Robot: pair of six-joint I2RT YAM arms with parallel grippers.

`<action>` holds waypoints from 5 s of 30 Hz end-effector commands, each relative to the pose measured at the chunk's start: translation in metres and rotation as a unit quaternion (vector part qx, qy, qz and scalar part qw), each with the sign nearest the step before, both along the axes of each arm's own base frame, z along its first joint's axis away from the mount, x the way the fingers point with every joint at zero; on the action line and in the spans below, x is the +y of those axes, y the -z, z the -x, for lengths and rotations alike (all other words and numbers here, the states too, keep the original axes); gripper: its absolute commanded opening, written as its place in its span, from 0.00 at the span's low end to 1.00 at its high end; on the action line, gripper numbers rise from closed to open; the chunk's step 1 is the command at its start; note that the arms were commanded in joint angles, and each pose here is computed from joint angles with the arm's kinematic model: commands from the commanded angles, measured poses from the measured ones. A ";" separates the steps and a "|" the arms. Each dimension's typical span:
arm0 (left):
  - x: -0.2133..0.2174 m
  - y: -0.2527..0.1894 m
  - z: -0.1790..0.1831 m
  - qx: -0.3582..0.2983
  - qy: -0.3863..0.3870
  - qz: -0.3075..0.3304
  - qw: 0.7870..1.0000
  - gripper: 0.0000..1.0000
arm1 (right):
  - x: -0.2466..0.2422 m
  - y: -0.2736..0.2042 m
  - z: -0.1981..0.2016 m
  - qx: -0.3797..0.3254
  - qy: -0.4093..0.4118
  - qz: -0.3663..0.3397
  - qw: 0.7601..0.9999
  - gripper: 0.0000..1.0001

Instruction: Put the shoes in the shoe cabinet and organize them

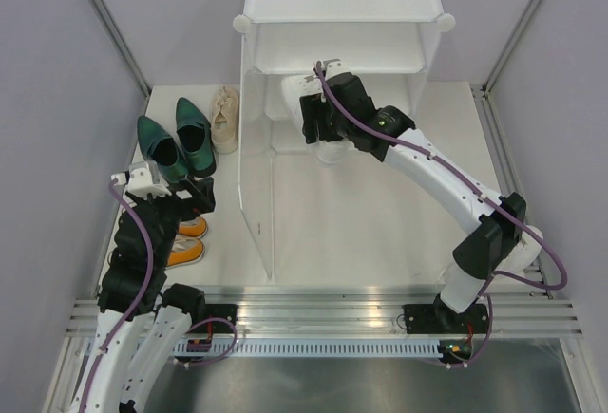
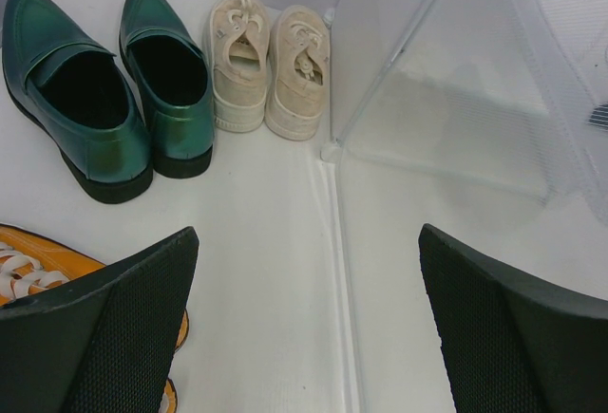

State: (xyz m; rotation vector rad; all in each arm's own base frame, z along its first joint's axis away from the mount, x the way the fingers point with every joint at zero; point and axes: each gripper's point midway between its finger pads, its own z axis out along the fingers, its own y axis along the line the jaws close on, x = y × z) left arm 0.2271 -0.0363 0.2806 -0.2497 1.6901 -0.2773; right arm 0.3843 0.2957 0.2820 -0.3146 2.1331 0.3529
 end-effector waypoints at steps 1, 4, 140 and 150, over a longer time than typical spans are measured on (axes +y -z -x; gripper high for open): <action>-0.005 -0.003 -0.003 -0.006 0.010 0.003 1.000 1.00 | 0.003 -0.063 -0.017 -0.088 0.016 -0.056 0.994 0.01; -0.005 -0.003 -0.004 -0.006 0.011 0.003 1.000 1.00 | 0.006 -0.051 -0.020 -0.078 0.017 -0.052 0.995 0.01; -0.015 -0.006 -0.005 -0.003 0.039 -0.006 0.999 1.00 | 0.012 -0.049 -0.055 -0.274 -0.029 -0.079 0.958 0.98; -0.068 -0.148 0.001 -0.088 0.175 0.075 0.978 0.99 | 0.015 -0.020 -0.053 -0.296 -0.076 -0.022 0.952 0.98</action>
